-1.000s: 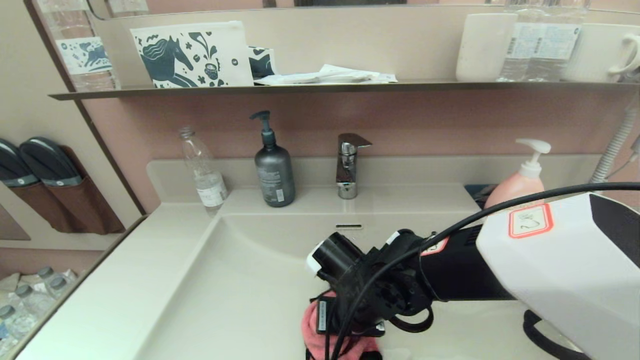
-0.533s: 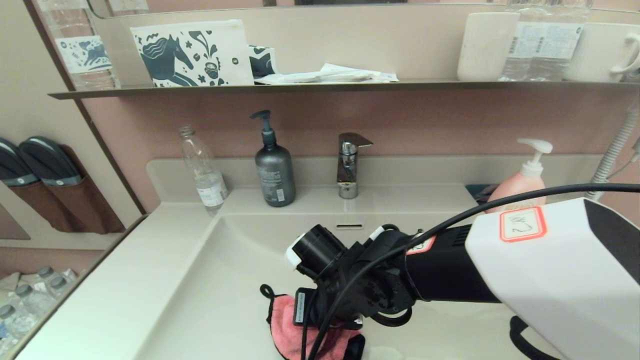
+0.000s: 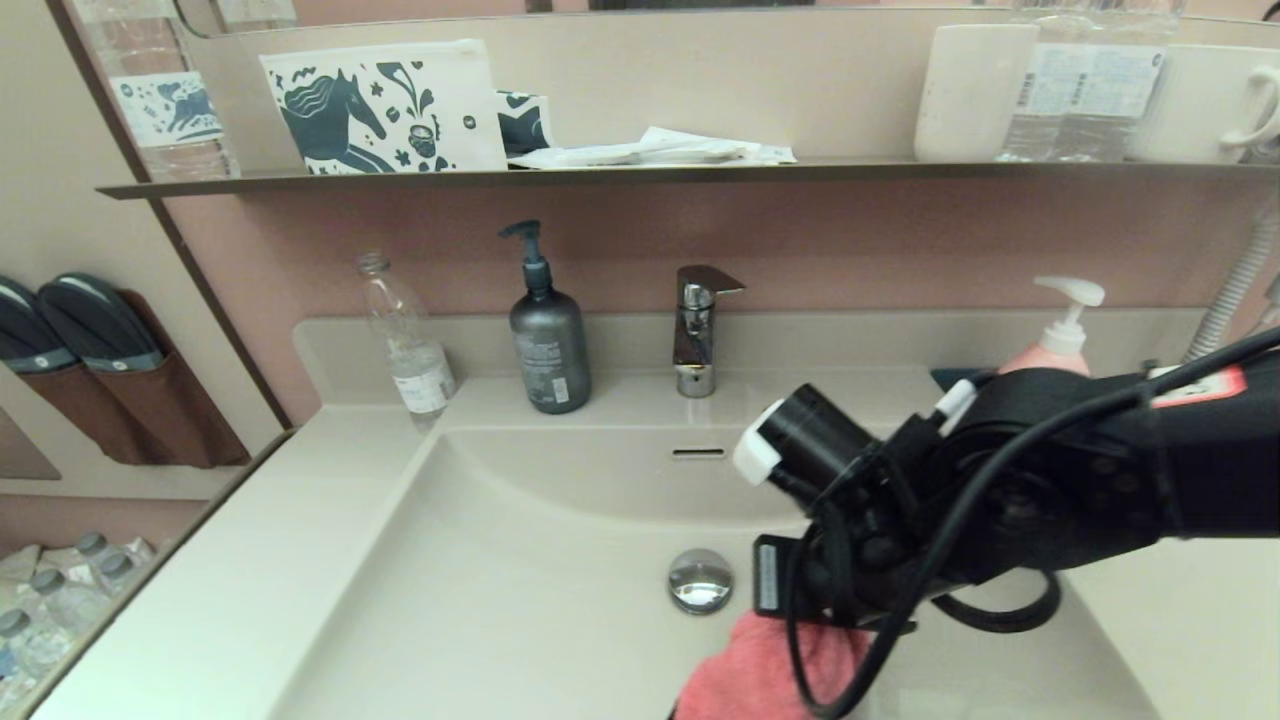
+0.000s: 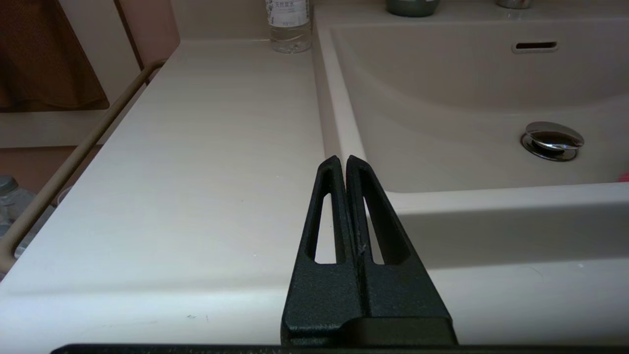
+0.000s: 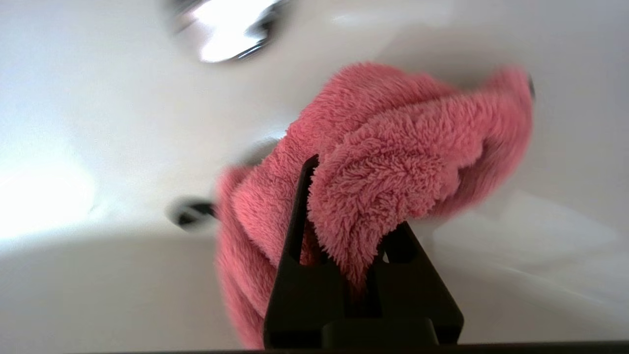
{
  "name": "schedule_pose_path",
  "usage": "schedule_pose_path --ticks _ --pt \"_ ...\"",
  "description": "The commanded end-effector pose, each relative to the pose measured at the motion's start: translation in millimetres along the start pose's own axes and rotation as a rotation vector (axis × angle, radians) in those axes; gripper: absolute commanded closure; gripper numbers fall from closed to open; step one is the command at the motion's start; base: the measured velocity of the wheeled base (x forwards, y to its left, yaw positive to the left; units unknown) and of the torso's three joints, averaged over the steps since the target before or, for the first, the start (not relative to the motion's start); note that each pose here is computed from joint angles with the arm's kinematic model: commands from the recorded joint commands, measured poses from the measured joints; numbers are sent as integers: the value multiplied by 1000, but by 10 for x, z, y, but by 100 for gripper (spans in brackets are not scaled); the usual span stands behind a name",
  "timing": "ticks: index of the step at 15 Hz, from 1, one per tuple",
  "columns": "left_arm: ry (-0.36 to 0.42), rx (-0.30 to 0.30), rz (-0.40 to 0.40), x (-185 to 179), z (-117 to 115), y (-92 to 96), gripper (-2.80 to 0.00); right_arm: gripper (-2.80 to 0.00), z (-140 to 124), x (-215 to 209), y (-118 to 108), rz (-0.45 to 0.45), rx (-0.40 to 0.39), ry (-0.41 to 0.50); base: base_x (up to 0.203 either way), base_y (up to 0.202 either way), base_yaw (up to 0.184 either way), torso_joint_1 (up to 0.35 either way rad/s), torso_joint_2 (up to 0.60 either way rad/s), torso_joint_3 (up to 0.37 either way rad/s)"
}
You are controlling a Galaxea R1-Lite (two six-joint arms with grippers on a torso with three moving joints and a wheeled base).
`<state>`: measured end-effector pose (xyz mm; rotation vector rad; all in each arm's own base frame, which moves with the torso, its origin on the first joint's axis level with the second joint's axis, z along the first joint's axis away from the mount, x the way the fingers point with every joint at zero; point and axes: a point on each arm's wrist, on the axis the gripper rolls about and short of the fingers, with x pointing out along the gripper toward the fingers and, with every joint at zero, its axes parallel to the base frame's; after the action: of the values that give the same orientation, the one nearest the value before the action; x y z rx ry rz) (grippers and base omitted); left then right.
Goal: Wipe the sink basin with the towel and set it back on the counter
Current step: Wipe the sink
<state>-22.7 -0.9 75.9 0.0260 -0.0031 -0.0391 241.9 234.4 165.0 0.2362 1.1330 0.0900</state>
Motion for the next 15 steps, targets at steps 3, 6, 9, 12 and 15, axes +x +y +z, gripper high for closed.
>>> schedule_pose_path --ticks 3,6,9,12,15 --pt "1 0 1 0 -1 0 0 0 248 -853 -797 -12 155 -170 0 0 0 0 0 0" --pt "0 0 1 0 1 0 0 0 271 -1138 -1119 -31 183 -250 0 0 0 0 0 0" --pt "-1 0 -1 0 1 0 0 0 236 -1340 -1252 -36 209 -303 0 0 0 0 0 0" --pt "0 0 1 0 0 0 0 0 332 -1293 -1220 -62 198 -348 0 0 0 0 0 0" --pt "0 0 1 0 1 0 0 0 503 -1195 -1093 3 205 -440 0 0 0 0 0 0"
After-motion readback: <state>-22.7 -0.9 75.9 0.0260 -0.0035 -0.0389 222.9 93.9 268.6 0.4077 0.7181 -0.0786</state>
